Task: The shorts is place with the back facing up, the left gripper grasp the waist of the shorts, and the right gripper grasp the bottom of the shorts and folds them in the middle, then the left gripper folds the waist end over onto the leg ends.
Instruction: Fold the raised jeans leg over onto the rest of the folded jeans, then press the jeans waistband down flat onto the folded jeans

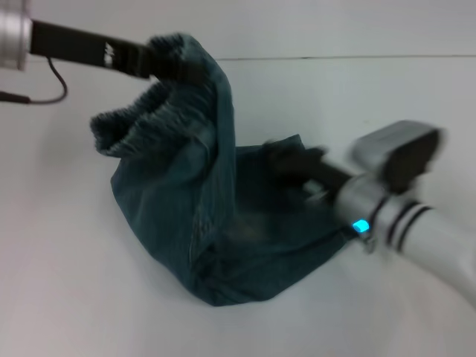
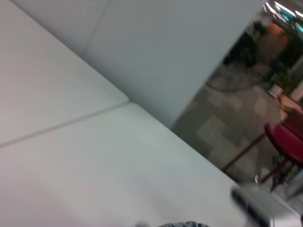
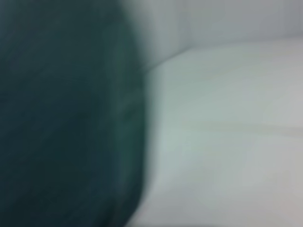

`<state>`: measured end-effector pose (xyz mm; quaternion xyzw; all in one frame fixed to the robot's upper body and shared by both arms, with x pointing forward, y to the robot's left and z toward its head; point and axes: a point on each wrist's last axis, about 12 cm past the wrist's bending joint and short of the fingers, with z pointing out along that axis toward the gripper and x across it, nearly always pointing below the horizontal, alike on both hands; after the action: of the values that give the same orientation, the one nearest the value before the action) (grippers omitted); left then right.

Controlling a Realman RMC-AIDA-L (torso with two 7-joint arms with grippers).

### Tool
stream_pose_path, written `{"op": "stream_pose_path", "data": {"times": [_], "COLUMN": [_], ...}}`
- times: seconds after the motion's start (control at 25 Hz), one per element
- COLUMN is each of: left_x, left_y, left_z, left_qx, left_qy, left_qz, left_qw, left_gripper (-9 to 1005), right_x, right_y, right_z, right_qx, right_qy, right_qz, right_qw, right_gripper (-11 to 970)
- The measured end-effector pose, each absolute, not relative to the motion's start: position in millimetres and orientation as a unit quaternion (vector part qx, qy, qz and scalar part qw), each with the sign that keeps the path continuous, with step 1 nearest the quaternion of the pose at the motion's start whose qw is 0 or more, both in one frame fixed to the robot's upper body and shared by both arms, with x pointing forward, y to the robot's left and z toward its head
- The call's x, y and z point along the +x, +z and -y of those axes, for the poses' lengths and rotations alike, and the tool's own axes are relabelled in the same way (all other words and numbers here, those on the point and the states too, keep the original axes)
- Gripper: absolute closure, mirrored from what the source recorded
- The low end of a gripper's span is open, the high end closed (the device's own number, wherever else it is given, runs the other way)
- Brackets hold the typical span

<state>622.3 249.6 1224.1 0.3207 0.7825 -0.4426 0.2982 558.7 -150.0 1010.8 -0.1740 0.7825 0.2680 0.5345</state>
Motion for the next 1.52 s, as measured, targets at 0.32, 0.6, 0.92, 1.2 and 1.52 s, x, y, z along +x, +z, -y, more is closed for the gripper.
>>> {"op": "stream_pose_path", "data": {"times": [0.32,0.6,0.92,1.2,1.52], "left_x": [618.6,614.9,609.0,610.0,606.1], "left_y": [1200.0,1173.6,1140.0,1141.1,1169.1], "left_z": [-206.0,-150.3,-96.6,-91.8,-125.7], "left_qx": [0.375,0.420,0.439,0.440,0.452], "left_qy": [-0.435,-0.403,-0.359,-0.355,-0.402], "left_qz": [-0.781,-0.782,-0.794,-0.792,-0.769], "left_qw": [0.246,0.222,0.218,0.228,0.206], "left_gripper": [885,840,722,568,339], "right_x": [569.2,571.1,571.9,570.7,569.5], "right_y": [1034.0,1047.7,1047.3,1042.7,1039.1], "right_z": [228.2,259.3,262.6,262.0,262.0], "right_qx": [0.017,0.091,0.095,0.097,0.097], "right_qy": [0.249,0.233,0.234,0.232,0.230], "right_qz": [-0.706,-0.655,-0.658,-0.670,-0.679], "right_qw": [0.662,0.712,0.709,0.699,0.691], "right_gripper": [952,951,951,951,952]}}
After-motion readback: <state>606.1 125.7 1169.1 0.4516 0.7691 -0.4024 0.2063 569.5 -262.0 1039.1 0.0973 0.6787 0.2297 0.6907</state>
